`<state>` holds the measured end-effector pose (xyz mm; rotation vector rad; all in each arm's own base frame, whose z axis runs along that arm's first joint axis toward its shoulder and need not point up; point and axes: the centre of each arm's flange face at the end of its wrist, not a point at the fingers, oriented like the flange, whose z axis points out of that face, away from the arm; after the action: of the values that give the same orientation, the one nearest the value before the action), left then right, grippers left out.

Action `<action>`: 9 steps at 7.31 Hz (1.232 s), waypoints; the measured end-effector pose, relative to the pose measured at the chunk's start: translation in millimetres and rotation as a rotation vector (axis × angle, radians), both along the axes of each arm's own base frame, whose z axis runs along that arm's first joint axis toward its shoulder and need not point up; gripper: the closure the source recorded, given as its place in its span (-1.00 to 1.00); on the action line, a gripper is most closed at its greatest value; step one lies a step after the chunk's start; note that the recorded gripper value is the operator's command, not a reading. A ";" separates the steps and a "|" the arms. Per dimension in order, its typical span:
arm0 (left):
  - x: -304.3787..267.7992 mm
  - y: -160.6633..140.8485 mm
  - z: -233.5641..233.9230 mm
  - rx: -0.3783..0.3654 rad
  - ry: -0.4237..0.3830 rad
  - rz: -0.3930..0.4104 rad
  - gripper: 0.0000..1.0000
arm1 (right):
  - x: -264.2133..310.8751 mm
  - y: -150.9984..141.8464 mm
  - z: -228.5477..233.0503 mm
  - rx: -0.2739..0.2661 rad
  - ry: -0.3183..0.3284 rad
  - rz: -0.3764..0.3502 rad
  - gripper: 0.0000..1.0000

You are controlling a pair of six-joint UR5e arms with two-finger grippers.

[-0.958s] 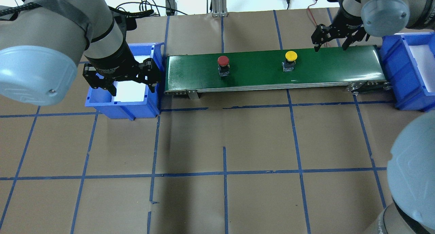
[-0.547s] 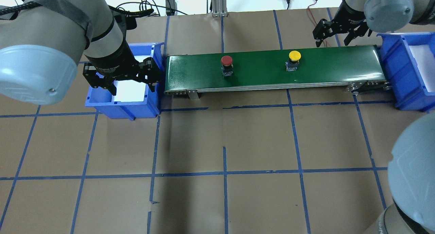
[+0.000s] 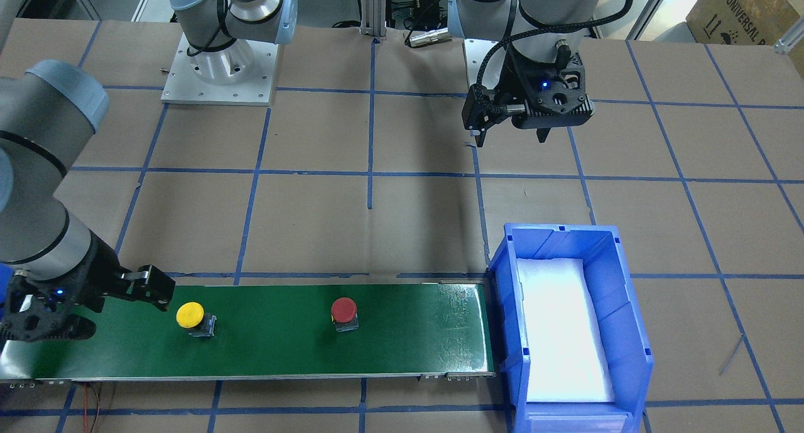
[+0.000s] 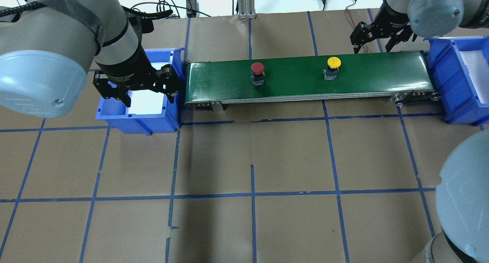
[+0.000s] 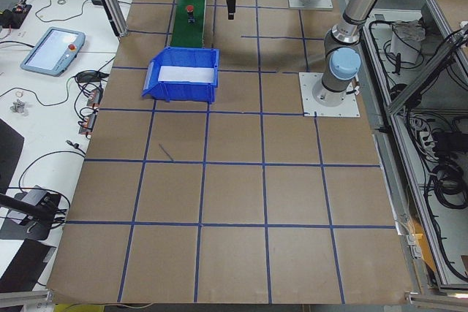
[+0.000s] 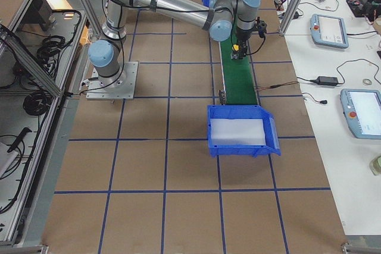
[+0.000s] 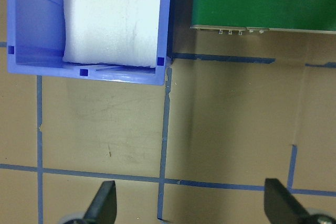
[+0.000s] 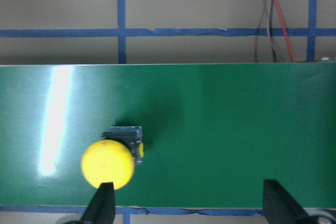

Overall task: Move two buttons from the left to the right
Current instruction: 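Lower the right gripper onto the yellow button on the belt and grasp it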

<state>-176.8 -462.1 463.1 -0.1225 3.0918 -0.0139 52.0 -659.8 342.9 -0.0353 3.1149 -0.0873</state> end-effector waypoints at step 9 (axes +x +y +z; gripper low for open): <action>0.0 0.0 -0.2 0.000 0.000 0.000 -1.00 | 21.0 -9.1 -59.6 0.047 0.023 0.090 0.27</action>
<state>-176.8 -462.0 462.9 -0.1225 3.0918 -0.0132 73.0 -668.9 283.3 -0.1765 3.1313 -0.0126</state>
